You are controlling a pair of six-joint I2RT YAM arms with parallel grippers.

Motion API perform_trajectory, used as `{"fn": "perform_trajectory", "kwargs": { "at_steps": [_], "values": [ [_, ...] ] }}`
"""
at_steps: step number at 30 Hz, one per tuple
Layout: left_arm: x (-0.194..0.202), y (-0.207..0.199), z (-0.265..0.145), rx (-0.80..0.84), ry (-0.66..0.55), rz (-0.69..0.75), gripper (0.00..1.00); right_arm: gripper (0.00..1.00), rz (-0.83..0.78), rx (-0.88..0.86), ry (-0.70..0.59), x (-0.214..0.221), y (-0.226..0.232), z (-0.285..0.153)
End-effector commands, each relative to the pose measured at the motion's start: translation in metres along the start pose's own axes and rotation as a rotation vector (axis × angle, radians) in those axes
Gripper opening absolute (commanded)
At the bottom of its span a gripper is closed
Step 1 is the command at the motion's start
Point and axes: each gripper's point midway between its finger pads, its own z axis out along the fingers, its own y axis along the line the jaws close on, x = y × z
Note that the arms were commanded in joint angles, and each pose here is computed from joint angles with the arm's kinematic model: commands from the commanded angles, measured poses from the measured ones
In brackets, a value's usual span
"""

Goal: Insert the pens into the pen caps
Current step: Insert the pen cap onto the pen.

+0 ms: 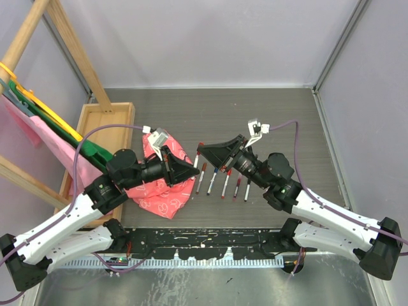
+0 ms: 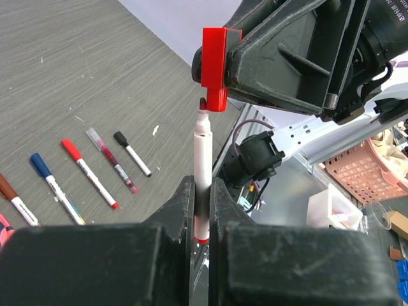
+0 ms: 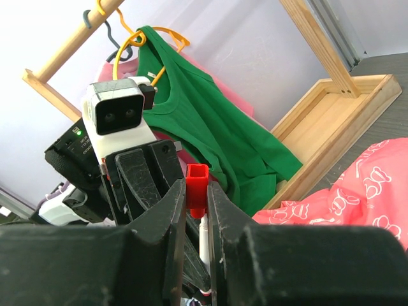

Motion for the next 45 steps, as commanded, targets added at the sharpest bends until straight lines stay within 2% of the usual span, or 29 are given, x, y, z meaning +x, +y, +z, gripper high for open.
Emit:
{"fn": "perform_trajectory", "kwargs": {
  "at_steps": [1, 20, 35, 45],
  "values": [
    [-0.027, -0.017, 0.0, 0.052, -0.088, 0.042, 0.0, 0.0, -0.001, -0.043, -0.003, -0.001, 0.011, -0.003],
    [-0.028, -0.016, 0.0, 0.049, -0.092, 0.047, 0.0, 0.0, 0.031, -0.002, 0.039, 0.019, -0.004, -0.013],
    [-0.024, -0.016, 0.002, 0.054, -0.075, 0.04, 0.0, 0.01, -0.05, 0.038, -0.085, -0.039, 0.021, 0.004],
    [-0.024, -0.016, 0.002, 0.057, -0.072, 0.038, 0.0, 0.0, -0.05, 0.063, -0.058, -0.032, 0.014, 0.008]
  ]
}}
